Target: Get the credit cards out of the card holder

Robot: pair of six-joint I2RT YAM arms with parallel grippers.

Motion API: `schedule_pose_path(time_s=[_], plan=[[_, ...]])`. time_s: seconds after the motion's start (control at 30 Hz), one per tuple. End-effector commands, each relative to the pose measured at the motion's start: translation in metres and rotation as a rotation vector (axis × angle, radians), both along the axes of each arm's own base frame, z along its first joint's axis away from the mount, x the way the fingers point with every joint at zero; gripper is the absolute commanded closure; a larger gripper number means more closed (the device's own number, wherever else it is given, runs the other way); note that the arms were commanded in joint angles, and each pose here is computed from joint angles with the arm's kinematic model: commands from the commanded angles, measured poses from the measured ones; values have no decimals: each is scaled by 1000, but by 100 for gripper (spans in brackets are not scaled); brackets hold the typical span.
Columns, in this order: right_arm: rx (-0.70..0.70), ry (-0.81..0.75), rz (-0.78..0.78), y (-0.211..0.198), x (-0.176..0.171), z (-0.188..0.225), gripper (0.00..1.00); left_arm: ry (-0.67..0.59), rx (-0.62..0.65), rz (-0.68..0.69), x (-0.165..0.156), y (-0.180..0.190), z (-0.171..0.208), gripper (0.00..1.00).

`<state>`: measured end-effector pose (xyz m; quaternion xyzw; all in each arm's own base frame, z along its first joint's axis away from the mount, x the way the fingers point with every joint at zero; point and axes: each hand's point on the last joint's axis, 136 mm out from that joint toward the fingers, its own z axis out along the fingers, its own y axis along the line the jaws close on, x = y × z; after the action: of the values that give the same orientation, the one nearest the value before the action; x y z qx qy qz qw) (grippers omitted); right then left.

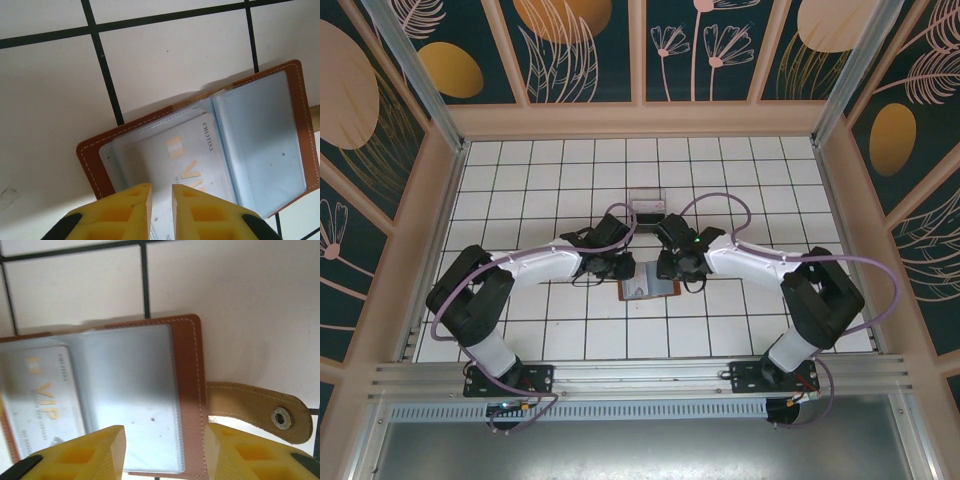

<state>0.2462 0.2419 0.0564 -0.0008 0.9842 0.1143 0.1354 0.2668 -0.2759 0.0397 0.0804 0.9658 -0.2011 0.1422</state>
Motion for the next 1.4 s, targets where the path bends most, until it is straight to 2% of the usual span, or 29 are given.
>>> schedule_pose_path(time_s=[0.0,0.2,0.53,0.9,1.23,1.37], plan=[[65,-51,15,14,7,23,54,19,46,19,-5,8,-8,80],[256,-21,81,54,8,33,54,38,65,16,-12,14,-19,80],[364,59,144,85,9,15,55,47,90,13,-16,20,-30,80],[346,114,154,88,6,-12,57,49,93,15,-18,22,-30,81],[342,134,150,86,1,-20,60,34,75,20,-16,20,-23,80],[293,130,132,78,1,-26,62,31,76,22,-16,21,-22,80]])
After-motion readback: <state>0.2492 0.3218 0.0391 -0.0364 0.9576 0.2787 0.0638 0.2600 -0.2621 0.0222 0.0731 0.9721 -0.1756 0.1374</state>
